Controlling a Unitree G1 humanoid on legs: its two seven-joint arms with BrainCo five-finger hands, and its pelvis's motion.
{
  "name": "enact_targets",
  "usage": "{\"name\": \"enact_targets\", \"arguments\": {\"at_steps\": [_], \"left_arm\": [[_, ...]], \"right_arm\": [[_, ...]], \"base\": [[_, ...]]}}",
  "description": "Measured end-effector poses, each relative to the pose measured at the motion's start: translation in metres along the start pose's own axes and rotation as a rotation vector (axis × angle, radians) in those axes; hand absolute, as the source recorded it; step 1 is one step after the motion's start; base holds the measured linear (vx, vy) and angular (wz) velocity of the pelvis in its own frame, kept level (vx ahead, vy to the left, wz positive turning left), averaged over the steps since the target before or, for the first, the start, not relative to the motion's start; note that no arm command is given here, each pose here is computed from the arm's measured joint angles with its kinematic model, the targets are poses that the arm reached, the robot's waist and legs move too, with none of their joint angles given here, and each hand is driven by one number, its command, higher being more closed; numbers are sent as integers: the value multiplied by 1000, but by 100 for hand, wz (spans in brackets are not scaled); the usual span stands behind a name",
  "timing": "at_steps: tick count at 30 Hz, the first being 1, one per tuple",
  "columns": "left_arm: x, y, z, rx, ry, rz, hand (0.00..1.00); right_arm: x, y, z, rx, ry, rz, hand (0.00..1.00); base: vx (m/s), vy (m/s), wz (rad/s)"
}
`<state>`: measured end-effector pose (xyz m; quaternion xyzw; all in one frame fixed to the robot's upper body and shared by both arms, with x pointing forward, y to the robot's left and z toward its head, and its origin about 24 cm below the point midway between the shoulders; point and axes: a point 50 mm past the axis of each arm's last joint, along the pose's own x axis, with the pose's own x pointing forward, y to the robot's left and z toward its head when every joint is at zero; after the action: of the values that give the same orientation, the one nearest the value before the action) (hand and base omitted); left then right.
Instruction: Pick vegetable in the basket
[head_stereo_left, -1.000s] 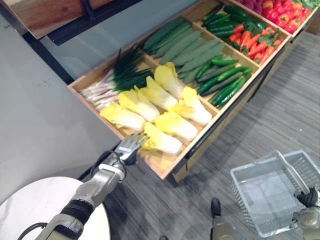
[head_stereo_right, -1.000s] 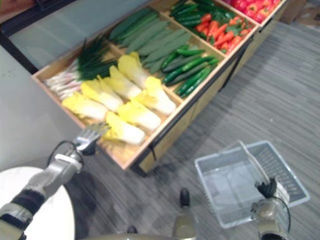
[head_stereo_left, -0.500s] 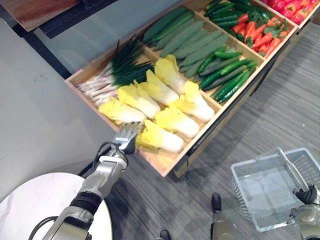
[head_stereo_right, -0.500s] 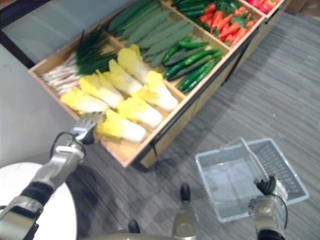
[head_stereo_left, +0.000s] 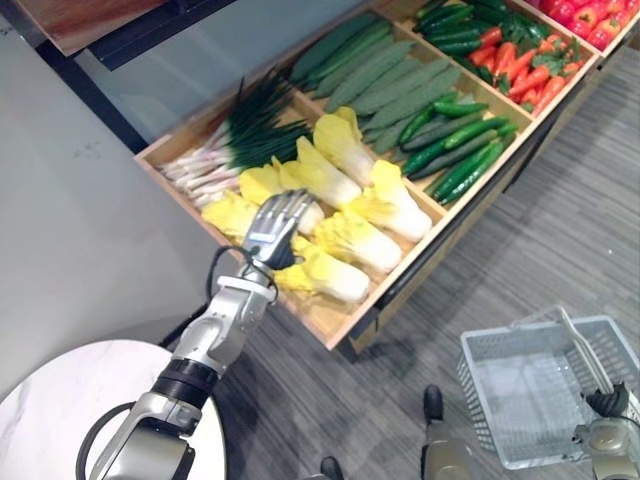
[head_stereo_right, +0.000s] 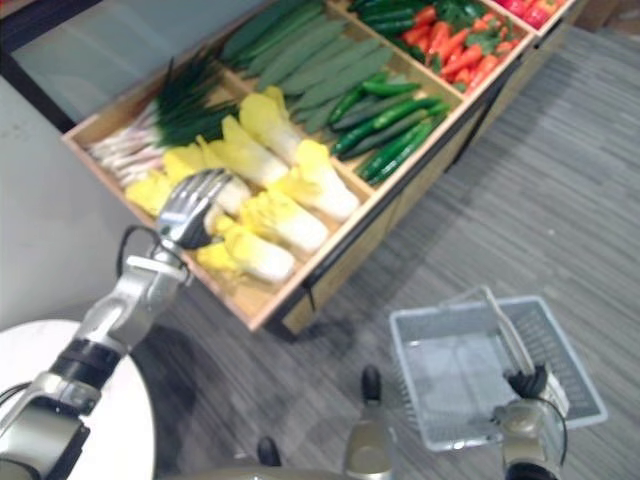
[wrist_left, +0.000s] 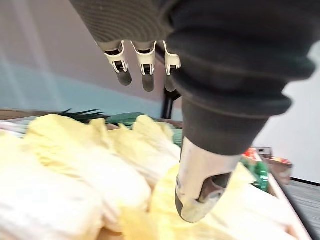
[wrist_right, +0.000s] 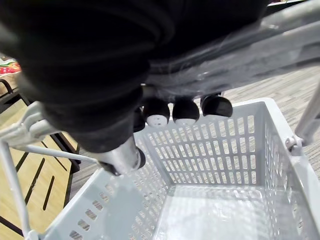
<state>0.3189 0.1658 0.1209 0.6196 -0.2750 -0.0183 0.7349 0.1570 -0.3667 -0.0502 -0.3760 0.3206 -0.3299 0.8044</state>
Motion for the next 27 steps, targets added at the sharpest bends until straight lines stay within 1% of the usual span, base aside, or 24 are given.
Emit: {"name": "enact_targets", "arguments": {"at_steps": [3, 7, 20, 27], "left_arm": [[-2, -6, 12, -19, -81, -56, 0], [-11, -12, 9, -9, -84, -107, 0], [-33, -39, -28, 48, 104, -246, 0], [-37, -37, -51, 80, 221, -225, 0]], "right_arm": [[2, -3, -1, 17, 13, -15, 100], [2, -2, -1, 15, 13, -11, 100], [2, 1, -2, 10, 31, 5, 100], [4, 2, 0, 22, 35, 3, 100]], "base": [[-3, -10, -3], [0, 0, 0], [-1, -15, -2], [0, 0, 0]]}}
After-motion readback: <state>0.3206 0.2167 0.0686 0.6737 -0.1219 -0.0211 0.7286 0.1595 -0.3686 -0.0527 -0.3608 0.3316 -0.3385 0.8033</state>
